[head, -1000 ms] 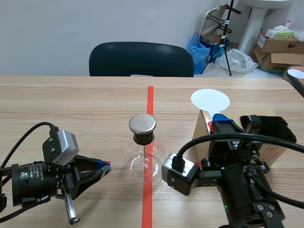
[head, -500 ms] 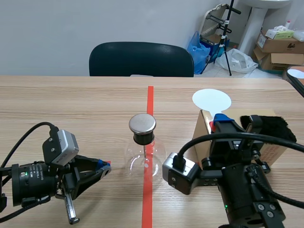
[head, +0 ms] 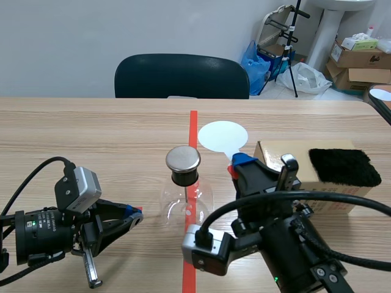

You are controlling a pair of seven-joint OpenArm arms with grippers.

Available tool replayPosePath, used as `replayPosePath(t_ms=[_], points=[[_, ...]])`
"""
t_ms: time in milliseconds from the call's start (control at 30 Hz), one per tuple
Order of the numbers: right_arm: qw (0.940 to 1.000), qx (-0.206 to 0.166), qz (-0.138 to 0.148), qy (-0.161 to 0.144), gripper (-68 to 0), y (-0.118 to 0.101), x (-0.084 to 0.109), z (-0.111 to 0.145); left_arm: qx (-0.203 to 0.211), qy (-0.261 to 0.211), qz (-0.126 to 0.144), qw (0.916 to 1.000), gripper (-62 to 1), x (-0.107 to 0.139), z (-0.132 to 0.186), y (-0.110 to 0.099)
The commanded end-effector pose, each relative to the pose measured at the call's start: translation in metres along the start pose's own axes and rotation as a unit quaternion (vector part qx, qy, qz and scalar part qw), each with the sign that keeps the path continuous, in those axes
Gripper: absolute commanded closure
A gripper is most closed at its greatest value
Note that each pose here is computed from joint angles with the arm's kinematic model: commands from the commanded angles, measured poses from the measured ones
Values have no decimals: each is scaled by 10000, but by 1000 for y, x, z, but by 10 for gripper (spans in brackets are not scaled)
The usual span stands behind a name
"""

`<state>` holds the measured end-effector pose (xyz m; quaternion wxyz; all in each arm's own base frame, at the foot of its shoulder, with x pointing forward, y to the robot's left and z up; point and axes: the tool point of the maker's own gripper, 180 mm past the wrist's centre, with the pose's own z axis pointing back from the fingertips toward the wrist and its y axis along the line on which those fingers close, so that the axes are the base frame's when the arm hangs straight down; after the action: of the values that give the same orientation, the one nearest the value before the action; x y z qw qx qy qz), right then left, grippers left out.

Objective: Do the electroscope experiment

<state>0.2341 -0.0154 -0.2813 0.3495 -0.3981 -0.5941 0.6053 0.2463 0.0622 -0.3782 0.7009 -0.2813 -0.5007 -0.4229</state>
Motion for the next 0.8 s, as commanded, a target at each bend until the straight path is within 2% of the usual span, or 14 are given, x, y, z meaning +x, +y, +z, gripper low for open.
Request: replayPosePath(t_ms=[0, 167, 333, 767], points=[[9998, -137, 65, -121, -11, -7, 0, -3, 34, -261, -66, 9996, -32, 16, -2, 5], [9984, -136, 72, -546, -11, -7, 16, -2, 34, -261, -66, 9996, -32, 16, -2, 5], [9966, -134, 76, -807, -10, -7, 25, -1, 34, -261, -66, 9996, -32, 16, -2, 5], [9945, -132, 77, -1036, -11, -7, 33, 1, 34, -261, -66, 9996, -32, 16, -2, 5]])
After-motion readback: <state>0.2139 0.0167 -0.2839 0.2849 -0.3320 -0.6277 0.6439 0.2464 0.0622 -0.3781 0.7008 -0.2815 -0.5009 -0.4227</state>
